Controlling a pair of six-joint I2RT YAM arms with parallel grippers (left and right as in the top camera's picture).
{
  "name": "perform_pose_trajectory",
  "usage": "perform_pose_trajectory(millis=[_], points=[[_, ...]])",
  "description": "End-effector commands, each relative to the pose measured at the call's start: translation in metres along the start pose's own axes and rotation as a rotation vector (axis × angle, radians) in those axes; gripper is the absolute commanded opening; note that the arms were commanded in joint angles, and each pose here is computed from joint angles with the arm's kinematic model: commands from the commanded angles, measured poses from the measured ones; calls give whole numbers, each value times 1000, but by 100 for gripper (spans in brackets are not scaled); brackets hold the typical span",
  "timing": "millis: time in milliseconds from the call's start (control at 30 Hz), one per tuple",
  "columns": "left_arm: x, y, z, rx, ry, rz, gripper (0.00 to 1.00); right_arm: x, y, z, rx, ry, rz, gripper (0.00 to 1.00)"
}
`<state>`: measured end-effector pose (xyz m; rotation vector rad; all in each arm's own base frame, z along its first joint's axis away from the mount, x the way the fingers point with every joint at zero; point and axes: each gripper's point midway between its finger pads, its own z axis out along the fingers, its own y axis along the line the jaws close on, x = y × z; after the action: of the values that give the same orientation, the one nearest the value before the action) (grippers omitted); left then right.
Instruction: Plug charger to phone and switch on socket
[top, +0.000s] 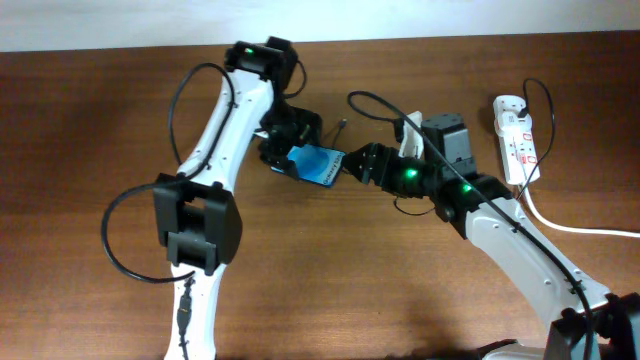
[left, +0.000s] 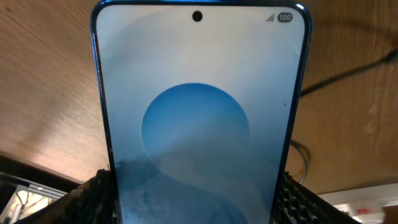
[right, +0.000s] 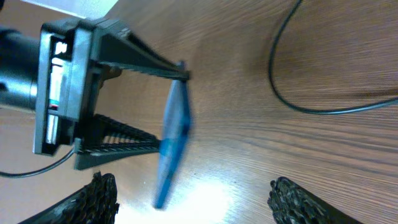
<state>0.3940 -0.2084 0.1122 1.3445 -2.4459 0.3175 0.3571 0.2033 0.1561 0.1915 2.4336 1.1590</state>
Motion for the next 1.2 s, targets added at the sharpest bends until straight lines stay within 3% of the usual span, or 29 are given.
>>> perform_pose_trajectory(millis=[0,133,333,567,733,1033,1133,1167], points=[[12,-4,4,-6,-45,24,0,-1,9,10,20,-26,3,78],[26,-8,10,-7,-50,58,0,6,-3,28,101,-46,131,66],[33,-10,13,-5,-51,77,0,4,1,36,133,-104,122,53],[33,-11,13,-1,-51,80,0,13,-13,53,173,-80,129,51],[33,-12,13,4,-52,82,0,12,-12,53,169,-84,126,34],[33,-15,13,13,-53,84,0,11,-4,54,129,-77,141,22],[33,-19,13,30,-48,87,0,12,-1,55,114,-72,157,4],[34,-20,13,33,-45,88,0,11,0,55,106,-70,164,4]])
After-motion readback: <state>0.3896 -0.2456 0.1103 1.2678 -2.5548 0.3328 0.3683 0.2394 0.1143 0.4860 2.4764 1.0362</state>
